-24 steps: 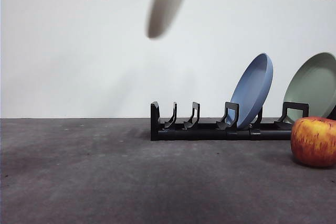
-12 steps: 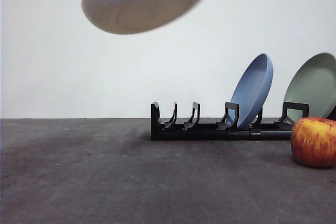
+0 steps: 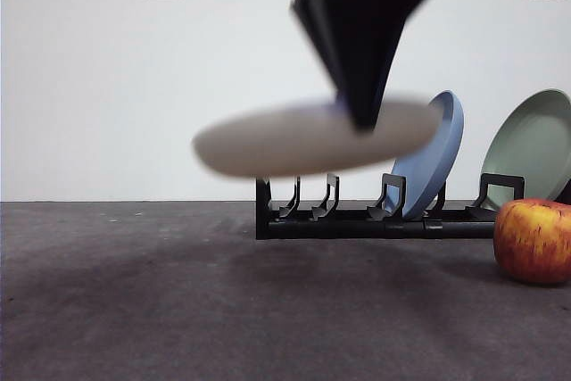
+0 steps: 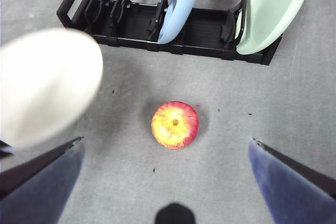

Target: Take the yellow plate from the plate rack,put the plate on the table,take the apple from the table,put the apple in the plate

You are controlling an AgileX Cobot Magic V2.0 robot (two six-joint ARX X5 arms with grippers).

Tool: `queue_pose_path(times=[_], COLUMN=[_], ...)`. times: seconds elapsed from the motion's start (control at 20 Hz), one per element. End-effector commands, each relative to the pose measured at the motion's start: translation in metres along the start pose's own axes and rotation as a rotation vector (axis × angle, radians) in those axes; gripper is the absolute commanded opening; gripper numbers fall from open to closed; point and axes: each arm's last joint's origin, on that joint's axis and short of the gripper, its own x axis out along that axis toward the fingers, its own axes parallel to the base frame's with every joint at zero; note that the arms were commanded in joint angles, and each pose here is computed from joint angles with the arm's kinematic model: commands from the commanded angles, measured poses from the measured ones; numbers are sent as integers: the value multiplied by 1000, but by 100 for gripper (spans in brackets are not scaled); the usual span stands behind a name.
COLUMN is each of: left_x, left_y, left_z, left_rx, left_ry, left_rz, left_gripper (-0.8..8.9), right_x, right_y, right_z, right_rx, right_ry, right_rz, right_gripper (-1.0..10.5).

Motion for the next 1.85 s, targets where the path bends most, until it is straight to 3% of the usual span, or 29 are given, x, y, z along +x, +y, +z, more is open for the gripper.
queue_pose_path(times=[0.05,0.4,0.75,0.8,0.9,0.95,1.1,1.3,1.5,1.8,1.85], left_x=[28,84,96,96,97,97,92,55,-13,-132,-145], left_y=[-6,-27,-33,-32,-31,-31,-28,-17,7,44,46], left_z=[-9,-37,-44,-44,-45,-45,-44,-40,-57,-135,-148], left_rx=[-13,-19,-67,-72,-85,-86,-91,-132,-238,-495,-532], left_ry=[43,62,44,40,39,39,32,-29,-222,-608,-657], left_rz=[0,-5,-59,-83,-110,-113,-112,-134,-103,7,24], left_gripper=[-6,-6,6,40,227,270,283,283,283,269,203], right_x=[0,0,0,1,2,3,4,6,18,67,78], right_y=[0,0,0,0,0,0,0,0,1,3,3], right_z=[0,1,1,1,1,2,2,3,8,27,30], right_rx=[11,19,24,23,23,23,22,22,18,-7,-10], right_ry=[-3,-5,-4,1,6,9,12,20,61,134,149], right_rz=[2,2,2,2,1,1,1,0,-2,-5,-5], right_gripper=[536,536,536,536,536,536,536,536,536,536,536])
